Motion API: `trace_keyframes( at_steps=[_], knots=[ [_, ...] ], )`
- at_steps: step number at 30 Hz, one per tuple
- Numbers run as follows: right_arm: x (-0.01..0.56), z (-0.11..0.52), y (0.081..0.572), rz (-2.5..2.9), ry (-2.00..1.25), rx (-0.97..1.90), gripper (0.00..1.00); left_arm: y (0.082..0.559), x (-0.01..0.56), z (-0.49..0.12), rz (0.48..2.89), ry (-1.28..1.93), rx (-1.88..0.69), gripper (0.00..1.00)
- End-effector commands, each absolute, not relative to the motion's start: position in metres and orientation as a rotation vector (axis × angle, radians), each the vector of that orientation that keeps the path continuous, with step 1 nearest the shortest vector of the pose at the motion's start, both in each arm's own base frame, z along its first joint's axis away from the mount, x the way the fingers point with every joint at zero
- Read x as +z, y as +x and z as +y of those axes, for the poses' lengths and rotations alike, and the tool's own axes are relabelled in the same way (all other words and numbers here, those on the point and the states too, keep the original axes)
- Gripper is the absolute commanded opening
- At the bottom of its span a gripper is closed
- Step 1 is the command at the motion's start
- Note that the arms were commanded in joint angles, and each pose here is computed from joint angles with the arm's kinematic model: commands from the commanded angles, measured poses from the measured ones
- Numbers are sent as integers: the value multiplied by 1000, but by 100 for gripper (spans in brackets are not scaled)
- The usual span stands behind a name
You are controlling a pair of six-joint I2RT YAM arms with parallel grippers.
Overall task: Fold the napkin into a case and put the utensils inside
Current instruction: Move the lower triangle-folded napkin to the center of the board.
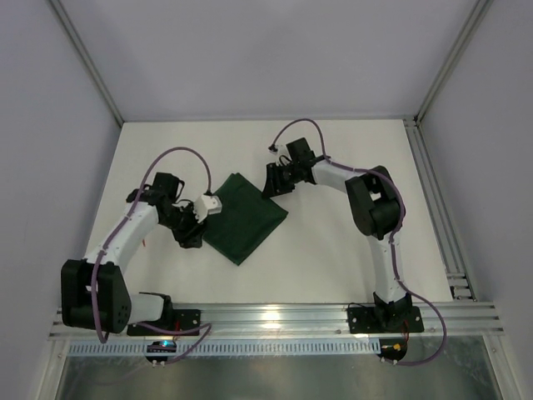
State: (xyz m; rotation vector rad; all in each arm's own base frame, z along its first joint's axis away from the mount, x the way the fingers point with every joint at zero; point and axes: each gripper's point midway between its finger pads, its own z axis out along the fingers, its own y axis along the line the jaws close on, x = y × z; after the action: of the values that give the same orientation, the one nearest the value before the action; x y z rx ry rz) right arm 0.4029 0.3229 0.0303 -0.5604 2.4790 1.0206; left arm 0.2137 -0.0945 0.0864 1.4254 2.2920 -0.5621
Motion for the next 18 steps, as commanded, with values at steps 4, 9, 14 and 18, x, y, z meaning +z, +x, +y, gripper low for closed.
trace_keyframes(
  at_steps=[4, 9, 14, 18],
  knots=[
    [13, 335, 389, 2533, -549, 1042, 36, 242, 71, -66, 2538, 1034, -522, 41],
    [10, 340, 385, 2538, -514, 1045, 23, 261, 51, -47, 2616, 944, -412, 41],
    [7, 333, 382, 2553, -437, 1013, 10, 268, 50, -50, 2608, 912, -424, 42],
    [13, 322, 381, 2540, -348, 980, 4, 273, 60, -52, 2580, 906, -420, 42]
  ],
)
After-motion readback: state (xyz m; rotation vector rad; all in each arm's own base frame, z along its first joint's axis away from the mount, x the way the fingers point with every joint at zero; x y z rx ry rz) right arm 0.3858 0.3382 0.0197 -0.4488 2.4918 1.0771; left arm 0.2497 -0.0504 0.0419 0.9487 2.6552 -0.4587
